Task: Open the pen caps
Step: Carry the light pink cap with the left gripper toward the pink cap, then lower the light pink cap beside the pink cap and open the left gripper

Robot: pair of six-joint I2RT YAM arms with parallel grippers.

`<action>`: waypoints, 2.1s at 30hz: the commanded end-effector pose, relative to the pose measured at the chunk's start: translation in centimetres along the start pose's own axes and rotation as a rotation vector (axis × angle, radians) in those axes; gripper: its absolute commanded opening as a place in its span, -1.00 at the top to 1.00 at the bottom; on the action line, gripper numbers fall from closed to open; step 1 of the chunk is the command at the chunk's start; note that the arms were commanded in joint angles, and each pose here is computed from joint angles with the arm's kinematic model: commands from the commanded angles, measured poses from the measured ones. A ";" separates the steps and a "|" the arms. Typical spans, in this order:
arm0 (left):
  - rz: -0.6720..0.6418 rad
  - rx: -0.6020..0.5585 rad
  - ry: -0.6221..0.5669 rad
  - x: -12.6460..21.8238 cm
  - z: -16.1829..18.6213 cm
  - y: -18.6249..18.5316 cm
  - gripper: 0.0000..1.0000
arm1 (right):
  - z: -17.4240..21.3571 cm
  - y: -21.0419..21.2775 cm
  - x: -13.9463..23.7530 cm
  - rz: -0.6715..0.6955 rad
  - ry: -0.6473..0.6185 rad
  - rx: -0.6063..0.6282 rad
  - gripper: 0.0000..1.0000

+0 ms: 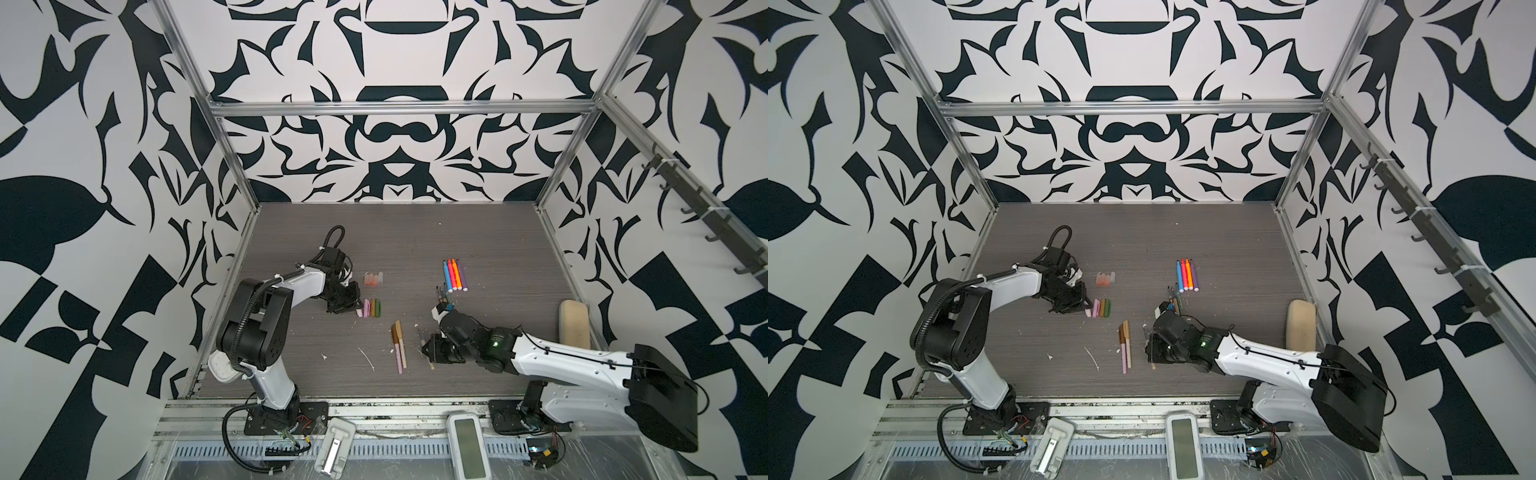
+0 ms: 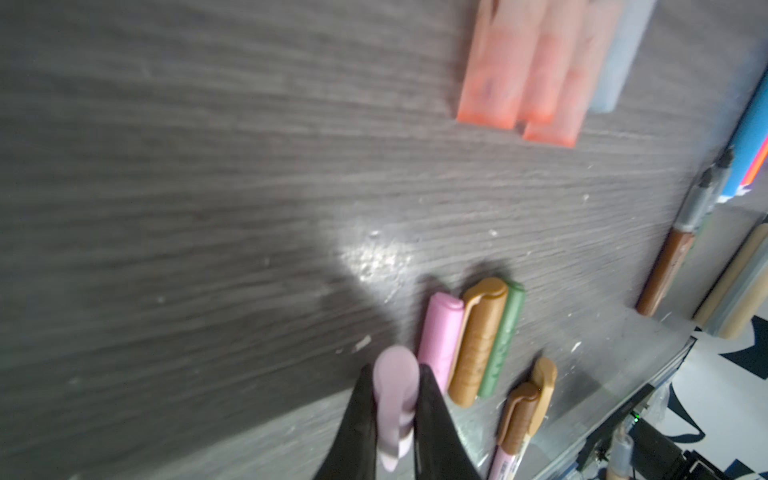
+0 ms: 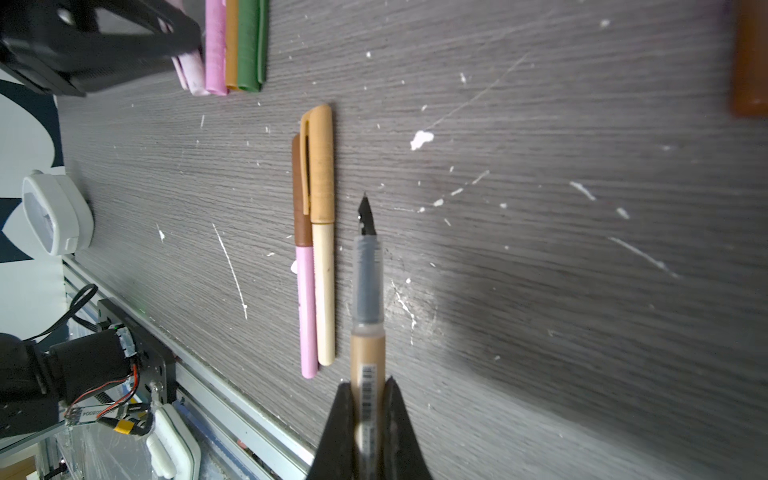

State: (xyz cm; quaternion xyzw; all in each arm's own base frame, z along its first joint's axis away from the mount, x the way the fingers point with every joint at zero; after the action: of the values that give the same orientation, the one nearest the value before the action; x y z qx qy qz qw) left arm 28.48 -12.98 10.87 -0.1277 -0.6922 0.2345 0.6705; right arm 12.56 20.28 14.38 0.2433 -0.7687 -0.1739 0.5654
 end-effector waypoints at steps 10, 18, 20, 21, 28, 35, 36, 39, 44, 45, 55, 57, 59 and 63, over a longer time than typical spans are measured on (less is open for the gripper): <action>-0.004 -0.004 0.006 0.5 0.3 0.0 0.29 | -1.0 1.3 0.9 -0.022 -0.027 0.026 1.00; 0.004 -0.007 0.002 0.6 0.2 -0.3 0.27 | -1.1 1.4 1.0 -0.020 -0.026 0.027 1.00; 0.004 -0.007 0.002 0.6 0.2 -0.3 0.28 | -1.2 1.4 1.0 -0.019 -0.026 0.027 1.00; 0.005 -0.007 0.000 0.7 0.1 -0.3 0.28 | -1.2 1.4 0.9 -0.018 -0.025 0.029 1.00; -0.028 -0.006 -0.013 1.1 0.3 -0.2 0.34 | -1.2 1.4 0.9 -0.015 -0.025 0.029 1.00; -0.070 -0.004 -0.032 1.5 0.6 0.2 0.41 | -1.2 1.5 0.6 -0.015 -0.020 0.030 1.00; -0.071 -0.004 -0.033 1.5 0.6 0.2 0.41 | -1.2 1.4 0.6 -0.014 -0.020 0.031 1.00; -0.073 -0.003 -0.037 1.7 0.7 0.2 0.41 | -1.1 1.4 0.6 -0.012 -0.018 0.030 1.00; -0.047 0.000 -0.022 1.4 0.7 0.1 0.41 | -1.1 1.3 0.5 -0.012 -0.018 0.030 1.00; -0.040 0.002 -0.023 1.4 0.6 0.0 0.41 | -1.0 1.2 0.5 -0.012 -0.017 0.031 1.00; -0.028 0.014 -0.003 0.5 0.5 -0.1 0.42 | -0.8 0.8 0.5 -0.005 -0.020 0.028 1.00; -0.026 0.013 0.001 0.3 0.5 -0.1 0.42 | -0.7 0.7 0.4 -0.004 -0.018 0.028 1.00; -0.027 0.016 0.006 0.1 0.5 -0.1 0.42 | -0.7 0.7 0.4 -0.004 -0.020 0.027 1.00; -0.025 0.013 0.007 -0.1 0.5 -0.3 0.42 | -0.7 0.7 0.4 -0.003 -0.019 0.027 1.00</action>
State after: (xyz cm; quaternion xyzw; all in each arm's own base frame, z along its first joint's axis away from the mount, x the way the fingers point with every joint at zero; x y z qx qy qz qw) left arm 28.17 -13.13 11.35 -0.1158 -0.6994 0.2249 0.6684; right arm 12.68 20.46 14.59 0.2421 -0.7683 -0.1595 0.5707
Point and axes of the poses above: each gripper's point midway between its finger pads, its own x axis back along the fingers, its own y axis along the line the jaws close on, z = x × y, the point moved 10 cm from there along x, back along the fingers, and after that the axes turned 4 degrees about x, right-handed, at the moved point
